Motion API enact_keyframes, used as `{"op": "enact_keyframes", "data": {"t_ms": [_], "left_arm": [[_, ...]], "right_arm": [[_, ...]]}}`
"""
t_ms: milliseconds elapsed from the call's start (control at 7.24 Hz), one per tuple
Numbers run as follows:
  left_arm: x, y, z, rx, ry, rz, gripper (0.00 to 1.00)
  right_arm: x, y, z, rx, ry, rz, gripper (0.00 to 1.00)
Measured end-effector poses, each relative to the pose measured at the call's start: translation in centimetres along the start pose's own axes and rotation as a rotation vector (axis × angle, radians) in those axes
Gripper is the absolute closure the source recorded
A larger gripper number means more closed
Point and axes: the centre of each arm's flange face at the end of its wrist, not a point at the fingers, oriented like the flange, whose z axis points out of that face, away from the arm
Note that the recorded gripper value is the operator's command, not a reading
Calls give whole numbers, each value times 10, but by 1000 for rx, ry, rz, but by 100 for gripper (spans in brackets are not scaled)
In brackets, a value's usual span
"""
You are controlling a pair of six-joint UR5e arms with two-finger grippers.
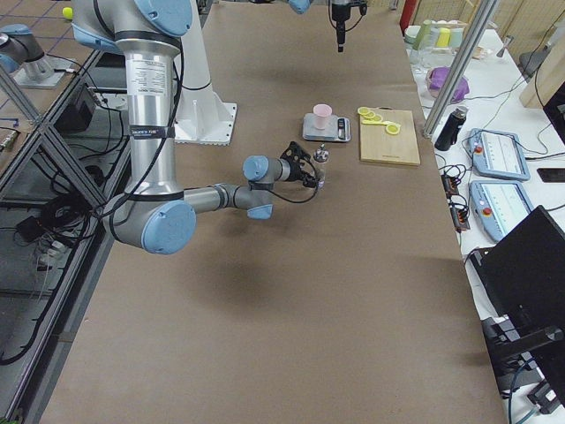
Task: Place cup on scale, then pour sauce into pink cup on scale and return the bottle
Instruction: 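Grasp the glass sauce bottle by its neck with the right gripper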
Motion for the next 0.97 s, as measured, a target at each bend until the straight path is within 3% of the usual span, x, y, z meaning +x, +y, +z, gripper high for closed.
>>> {"op": "enact_keyframes", "data": {"t_ms": [967], "left_arm": [[0, 0, 1, -2, -1, 0, 2]], "right_arm": [[-2, -15, 32, 27, 12, 3, 4]]}}
